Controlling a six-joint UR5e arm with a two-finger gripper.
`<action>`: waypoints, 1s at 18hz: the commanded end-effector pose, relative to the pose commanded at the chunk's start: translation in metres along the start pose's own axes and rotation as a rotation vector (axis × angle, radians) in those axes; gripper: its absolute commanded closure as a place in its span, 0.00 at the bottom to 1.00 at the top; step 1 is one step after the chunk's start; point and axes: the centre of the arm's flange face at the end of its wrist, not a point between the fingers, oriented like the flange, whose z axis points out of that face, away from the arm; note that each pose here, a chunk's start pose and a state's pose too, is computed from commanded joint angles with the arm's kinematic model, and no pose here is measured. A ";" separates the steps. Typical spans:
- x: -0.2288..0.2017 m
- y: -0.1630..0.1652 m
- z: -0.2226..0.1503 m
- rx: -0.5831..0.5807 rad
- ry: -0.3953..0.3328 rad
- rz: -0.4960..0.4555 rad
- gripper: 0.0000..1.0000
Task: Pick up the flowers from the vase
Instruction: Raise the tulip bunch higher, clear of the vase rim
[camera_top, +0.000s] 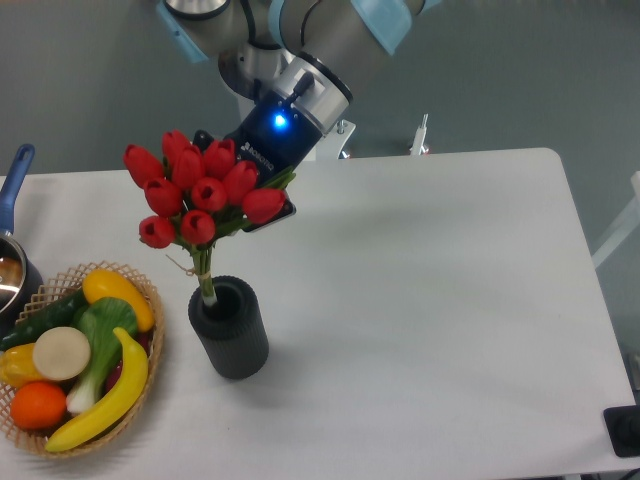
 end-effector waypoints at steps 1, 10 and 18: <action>-0.003 -0.003 -0.004 0.008 -0.006 -0.006 0.63; -0.020 -0.040 -0.041 0.083 -0.037 -0.032 0.63; -0.048 -0.058 -0.070 0.105 -0.105 0.058 0.63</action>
